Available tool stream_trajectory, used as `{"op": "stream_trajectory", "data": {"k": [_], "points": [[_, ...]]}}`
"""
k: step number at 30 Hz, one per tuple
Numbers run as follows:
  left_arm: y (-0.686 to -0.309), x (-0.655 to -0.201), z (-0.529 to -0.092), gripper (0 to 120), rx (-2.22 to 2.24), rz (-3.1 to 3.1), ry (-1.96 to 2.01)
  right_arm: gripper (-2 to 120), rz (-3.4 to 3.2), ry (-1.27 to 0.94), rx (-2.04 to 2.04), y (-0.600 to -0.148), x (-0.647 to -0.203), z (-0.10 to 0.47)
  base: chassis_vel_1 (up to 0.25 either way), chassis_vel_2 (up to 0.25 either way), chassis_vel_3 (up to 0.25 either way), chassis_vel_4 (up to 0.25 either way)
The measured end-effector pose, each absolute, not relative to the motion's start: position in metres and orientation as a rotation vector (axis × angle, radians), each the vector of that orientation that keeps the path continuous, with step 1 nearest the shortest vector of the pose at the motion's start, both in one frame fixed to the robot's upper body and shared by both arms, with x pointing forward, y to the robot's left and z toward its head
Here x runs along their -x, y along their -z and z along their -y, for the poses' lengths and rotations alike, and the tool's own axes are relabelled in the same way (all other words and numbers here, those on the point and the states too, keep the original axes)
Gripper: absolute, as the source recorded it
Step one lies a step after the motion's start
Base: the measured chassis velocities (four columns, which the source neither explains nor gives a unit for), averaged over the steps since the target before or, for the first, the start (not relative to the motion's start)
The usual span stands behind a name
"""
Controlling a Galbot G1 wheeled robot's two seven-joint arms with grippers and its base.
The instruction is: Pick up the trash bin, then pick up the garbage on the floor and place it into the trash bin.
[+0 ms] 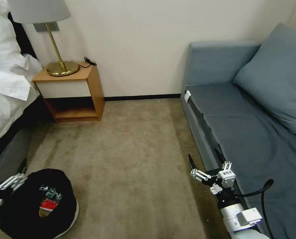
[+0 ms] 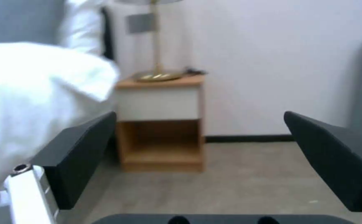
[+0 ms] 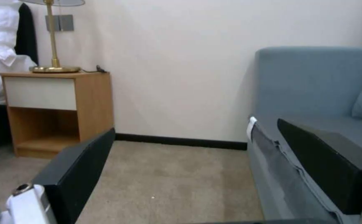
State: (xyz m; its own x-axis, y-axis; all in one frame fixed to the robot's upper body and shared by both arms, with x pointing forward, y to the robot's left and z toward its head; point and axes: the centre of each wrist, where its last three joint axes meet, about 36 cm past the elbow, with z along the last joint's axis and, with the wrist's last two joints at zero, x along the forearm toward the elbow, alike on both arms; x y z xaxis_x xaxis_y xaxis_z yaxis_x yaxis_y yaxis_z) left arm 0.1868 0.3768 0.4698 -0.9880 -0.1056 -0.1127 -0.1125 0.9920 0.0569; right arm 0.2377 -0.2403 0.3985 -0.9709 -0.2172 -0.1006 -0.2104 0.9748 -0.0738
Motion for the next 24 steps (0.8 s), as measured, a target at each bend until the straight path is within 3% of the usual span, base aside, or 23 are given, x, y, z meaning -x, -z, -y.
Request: {"op": "stream_trajectory", "data": {"k": [8,24], "points": [[-0.437,-0.196,-0.331,100,-0.005,-3.005,-0.112,100,-3.014,0.095,0.327,-0.399,-0.238,0.240,0.000,0.000,0.000,0.000],[-0.435,-0.196,-0.332,100,0.009,-3.014,-0.119,100,-3.014,0.095,0.327,-0.399,-0.238,0.240,0.000,0.000,0.000,0.000]]}}
